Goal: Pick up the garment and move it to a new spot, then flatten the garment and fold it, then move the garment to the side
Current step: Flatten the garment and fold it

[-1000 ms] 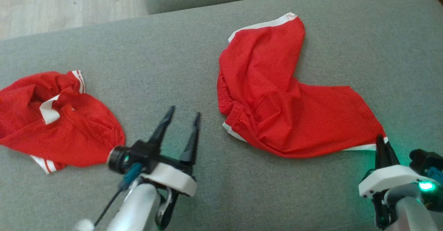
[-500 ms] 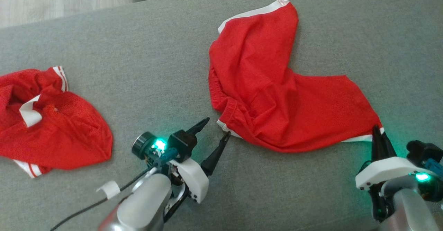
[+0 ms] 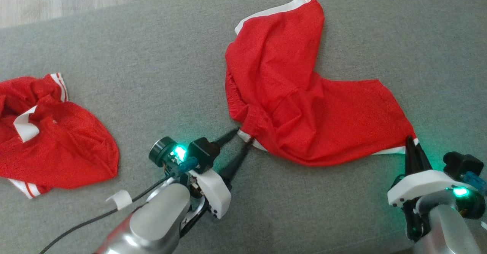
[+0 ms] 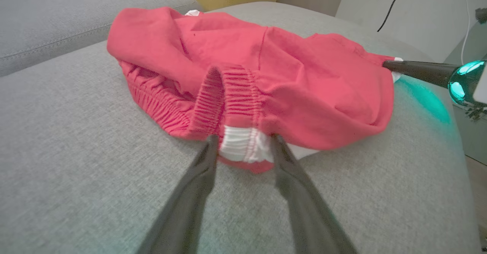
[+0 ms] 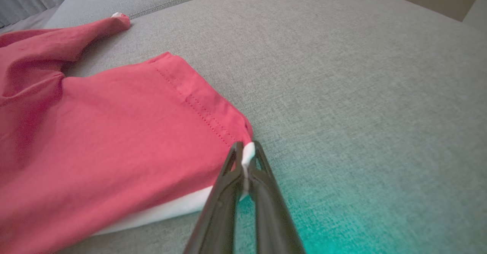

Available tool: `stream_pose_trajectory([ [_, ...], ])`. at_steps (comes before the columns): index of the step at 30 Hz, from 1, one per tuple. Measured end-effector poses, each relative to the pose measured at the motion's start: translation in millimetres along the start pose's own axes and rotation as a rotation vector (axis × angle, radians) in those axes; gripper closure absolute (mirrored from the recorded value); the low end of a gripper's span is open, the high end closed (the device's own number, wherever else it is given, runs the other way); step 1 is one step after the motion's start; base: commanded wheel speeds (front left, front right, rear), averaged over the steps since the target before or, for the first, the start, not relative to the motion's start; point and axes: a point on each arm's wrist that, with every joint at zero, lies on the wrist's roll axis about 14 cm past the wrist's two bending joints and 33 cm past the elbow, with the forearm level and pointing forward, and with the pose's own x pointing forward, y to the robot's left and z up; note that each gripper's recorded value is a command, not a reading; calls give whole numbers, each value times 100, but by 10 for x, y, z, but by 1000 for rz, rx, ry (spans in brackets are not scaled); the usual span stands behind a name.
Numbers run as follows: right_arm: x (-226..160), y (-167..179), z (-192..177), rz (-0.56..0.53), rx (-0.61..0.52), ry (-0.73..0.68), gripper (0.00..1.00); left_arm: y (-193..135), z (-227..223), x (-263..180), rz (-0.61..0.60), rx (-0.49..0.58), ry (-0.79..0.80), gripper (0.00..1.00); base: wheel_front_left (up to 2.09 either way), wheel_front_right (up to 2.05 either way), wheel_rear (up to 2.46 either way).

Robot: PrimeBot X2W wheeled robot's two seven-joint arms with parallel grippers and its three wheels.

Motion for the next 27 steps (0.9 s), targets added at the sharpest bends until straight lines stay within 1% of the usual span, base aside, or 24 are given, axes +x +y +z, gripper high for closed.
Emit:
stream_pose_trajectory([
  [1,-1,1,-7,0,0,2,100,-16,-2,3,-8,4,3,100,0,0,0],
  [9,-7,28,-10,8,1,-1,100,-26,46,-17,-19,16,-11,100,0,0,0],
  [13,-18,68,68,21,5,-25,100,3,96,-81,-4,34,-24,100,0,0,0],
  [16,-23,130,195,40,23,-63,100,42,196,-149,14,48,-55,100,0,0,0],
  [22,-55,356,671,114,52,-159,100,156,560,-327,67,75,-146,100,0,0,0],
  [24,-76,459,946,146,39,-214,100,214,706,-395,85,105,-163,100,0,0,0],
  [27,-129,638,1465,199,37,-308,100,346,1047,-504,117,181,-194,100,0,0,0],
])
